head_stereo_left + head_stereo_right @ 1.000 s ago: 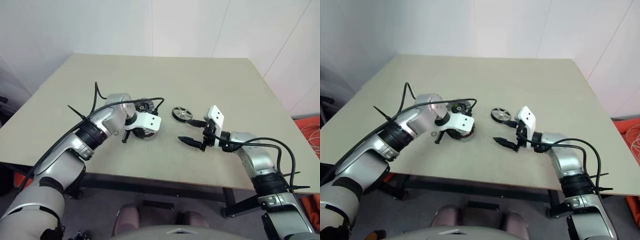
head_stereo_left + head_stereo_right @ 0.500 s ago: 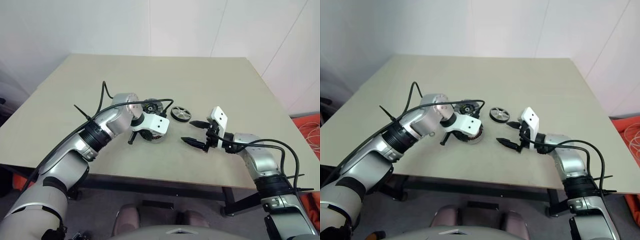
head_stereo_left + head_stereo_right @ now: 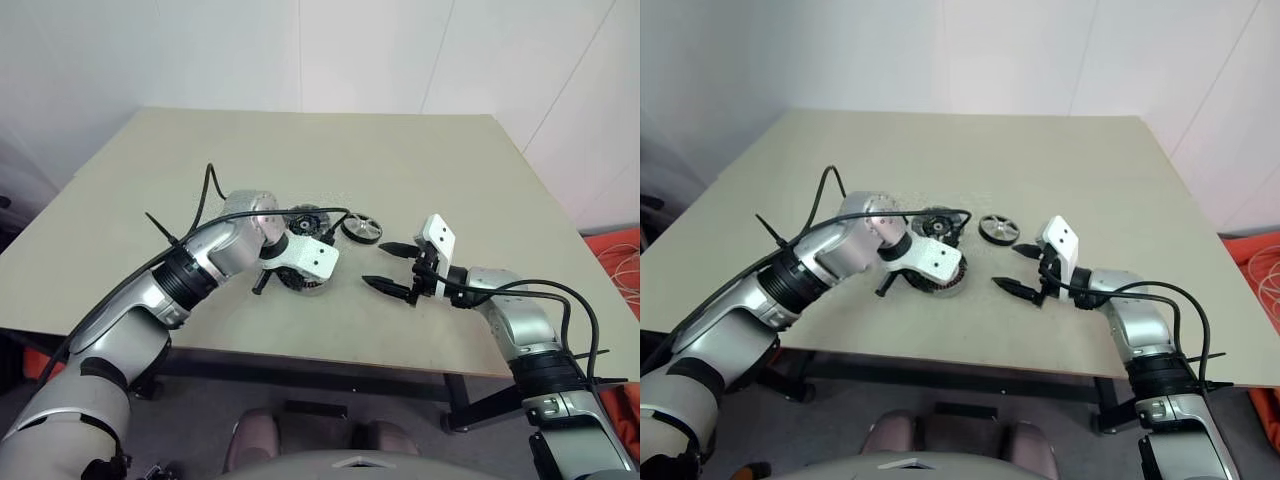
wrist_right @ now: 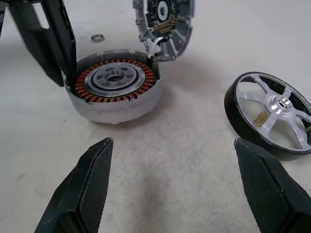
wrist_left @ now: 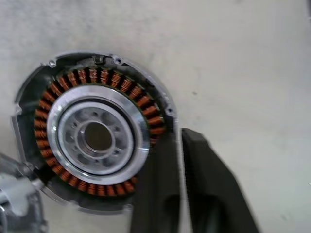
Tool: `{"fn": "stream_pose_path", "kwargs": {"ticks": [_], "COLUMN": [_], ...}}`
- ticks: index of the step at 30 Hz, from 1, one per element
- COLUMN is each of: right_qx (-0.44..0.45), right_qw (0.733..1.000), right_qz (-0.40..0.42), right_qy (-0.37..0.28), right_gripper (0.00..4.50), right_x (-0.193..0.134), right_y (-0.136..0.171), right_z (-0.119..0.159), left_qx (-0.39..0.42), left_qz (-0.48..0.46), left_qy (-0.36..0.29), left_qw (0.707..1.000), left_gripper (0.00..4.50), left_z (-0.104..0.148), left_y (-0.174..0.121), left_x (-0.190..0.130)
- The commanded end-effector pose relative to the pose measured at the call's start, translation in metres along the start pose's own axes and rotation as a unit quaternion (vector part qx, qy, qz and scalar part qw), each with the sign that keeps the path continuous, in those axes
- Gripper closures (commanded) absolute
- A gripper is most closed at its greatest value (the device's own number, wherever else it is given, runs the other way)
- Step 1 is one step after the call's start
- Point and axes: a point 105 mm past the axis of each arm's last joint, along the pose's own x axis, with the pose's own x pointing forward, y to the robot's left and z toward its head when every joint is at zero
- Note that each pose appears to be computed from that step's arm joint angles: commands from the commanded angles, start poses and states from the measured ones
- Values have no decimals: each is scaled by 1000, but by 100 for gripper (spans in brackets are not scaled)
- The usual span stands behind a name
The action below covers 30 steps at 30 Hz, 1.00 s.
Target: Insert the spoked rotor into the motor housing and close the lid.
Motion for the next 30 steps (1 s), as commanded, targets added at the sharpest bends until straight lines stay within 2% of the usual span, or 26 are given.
{"fn": "stream_pose_path", "kwargs": {"ticks": [1,5,10,16,22,25,28,30], "right_qx": [-24,-25,-24,-23,-24,-24,-24,-24], "right_qw": [999,999,999,1000,999,999,999,999], "right_qz": [-4,-5,-5,-1,2,3,4,3], "right_qy": [-21,-20,-20,-20,-21,-21,-22,-23], "right_gripper": [0,0,0,0,0,0,0,0], "right_x": [-1,-2,-2,0,3,3,3,3], "right_y": [-6,-7,-8,-7,-8,-8,-7,-7], "right_z": [16,15,14,13,14,14,14,14], "left_qx": [26,29,-2,-37,-15,0,18,25], "left_qz": [20,44,32,23,-1,-23,-39,-37], "left_qy": [-7,-21,-68,-83,-28,-9,18,27], "left_qw": [999,998,997,996,999,1000,999,999], "left_gripper": [298,165,165,165,165,107,13,3], "left_z": [7,13,25,27,7,3,-3,-5], "left_y": [5,9,-4,-16,-29,-34,-36,-32], "left_x": [-10,-12,-20,-23,-20,-19,-17,-16]}}
